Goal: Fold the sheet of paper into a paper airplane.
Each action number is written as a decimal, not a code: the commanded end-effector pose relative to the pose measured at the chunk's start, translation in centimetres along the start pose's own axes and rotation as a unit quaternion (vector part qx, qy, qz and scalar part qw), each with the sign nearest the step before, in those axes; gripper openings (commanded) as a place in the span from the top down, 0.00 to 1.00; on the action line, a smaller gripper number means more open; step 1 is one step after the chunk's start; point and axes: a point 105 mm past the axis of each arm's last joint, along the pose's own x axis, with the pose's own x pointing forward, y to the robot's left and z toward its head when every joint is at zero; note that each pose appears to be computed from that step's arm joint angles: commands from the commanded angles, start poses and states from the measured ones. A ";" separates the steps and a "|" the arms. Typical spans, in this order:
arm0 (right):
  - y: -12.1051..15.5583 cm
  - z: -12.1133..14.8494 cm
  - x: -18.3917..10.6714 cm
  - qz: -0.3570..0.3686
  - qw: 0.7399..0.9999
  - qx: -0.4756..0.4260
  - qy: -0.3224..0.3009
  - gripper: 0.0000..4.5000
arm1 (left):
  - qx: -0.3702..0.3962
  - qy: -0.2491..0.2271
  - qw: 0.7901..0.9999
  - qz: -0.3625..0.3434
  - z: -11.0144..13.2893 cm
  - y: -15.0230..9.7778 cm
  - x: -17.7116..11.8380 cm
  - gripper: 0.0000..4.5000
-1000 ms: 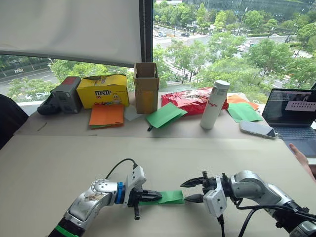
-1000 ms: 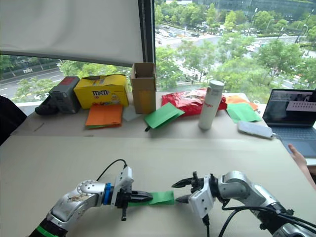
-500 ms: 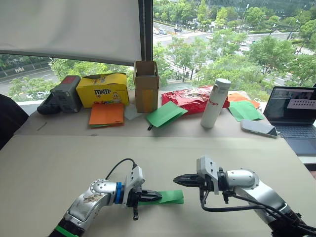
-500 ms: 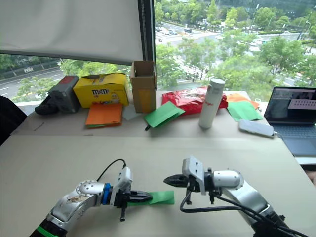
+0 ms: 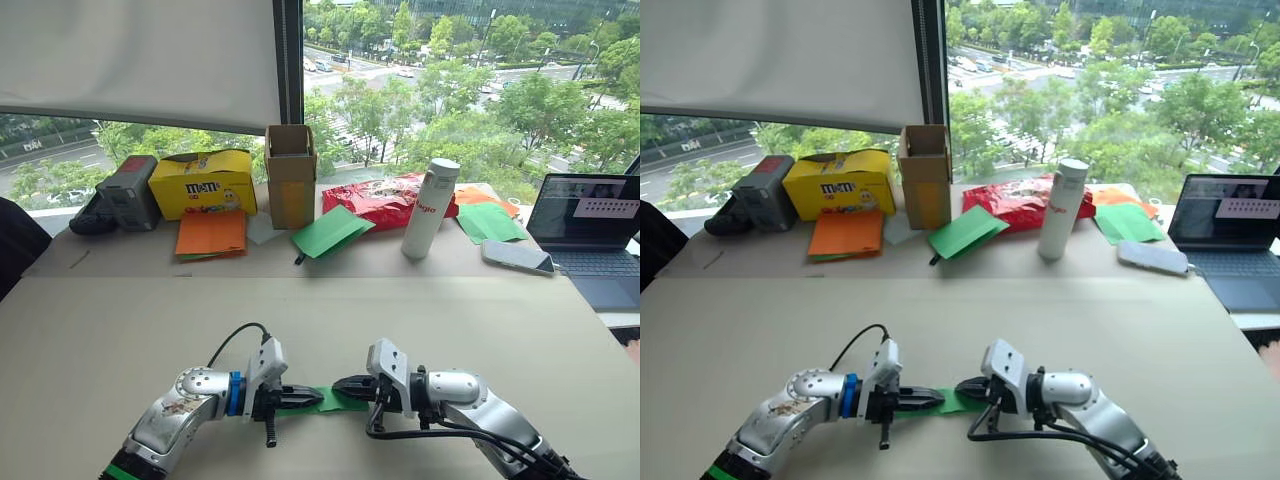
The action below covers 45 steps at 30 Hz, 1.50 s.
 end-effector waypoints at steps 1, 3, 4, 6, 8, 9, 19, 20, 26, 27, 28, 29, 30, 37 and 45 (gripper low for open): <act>0.1 -5.1 -1.4 -0.023 0.993 0.060 0.102 0.99 | -0.041 -0.027 0.995 0.084 0.6 2.4 -3.4 1.00; 0.6 -5.0 -1.0 -0.021 0.993 0.067 0.099 0.99 | -0.040 -0.063 0.993 0.086 2.0 2.3 -5.0 1.00; 0.7 -4.9 -0.8 -0.021 0.993 0.069 0.097 0.99 | -0.044 -0.086 0.991 0.088 2.8 2.4 -5.5 1.00; 0.7 -4.8 -0.8 -0.024 0.993 0.068 0.097 0.99 | -0.049 -0.116 0.988 0.087 3.9 2.3 -5.7 1.00; 0.6 -4.8 -0.7 -0.026 0.993 0.066 0.098 0.99 | -0.037 -0.123 0.988 0.080 4.3 2.1 -5.2 1.00; 0.6 -4.8 -0.7 -0.026 0.993 0.064 0.098 0.99 | -0.033 -0.127 0.989 0.074 4.6 2.0 -4.7 1.00; 0.2 -4.8 -0.9 -0.041 0.992 0.054 0.103 0.99 | 0.037 -0.012 0.999 0.024 1.1 0.2 0.2 1.00; 0.1 -4.7 -1.0 -0.043 0.992 0.049 0.104 0.99 | 0.044 0.004 0.999 0.024 0.4 0.2 0.4 1.00; -1.1 -1.4 -1.1 -0.052 0.997 0.013 0.054 0.99 | 0.063 0.089 0.994 0.016 -2.7 0.2 0.7 1.00; -1.1 -0.4 -1.0 -0.045 0.998 0.004 0.040 0.99 | 0.057 0.094 0.994 0.015 -2.9 0.1 0.7 1.00; -1.0 0.4 -0.8 -0.037 0.999 -0.001 0.027 0.99 | 0.052 0.095 0.994 0.012 -3.0 0.0 0.8 1.00; -0.9 1.0 -0.5 -0.027 0.999 -0.004 0.017 0.99 | 0.047 0.095 0.994 0.010 -3.0 -0.1 0.8 1.00; -0.6 1.3 -0.2 -0.015 1.000 -0.008 0.014 0.99 | 0.044 0.096 0.994 0.010 -3.0 -0.1 0.9 1.00; 0.0 0.2 1.6 0.017 0.999 -0.005 0.040 0.99 | 0.024 0.098 0.995 0.010 -3.1 -0.3 0.7 1.00; 0.0 2.2 1.8 0.007 1.000 -0.009 -0.013 0.99 | -0.001 0.090 0.996 0.008 -3.2 -0.7 0.4 1.00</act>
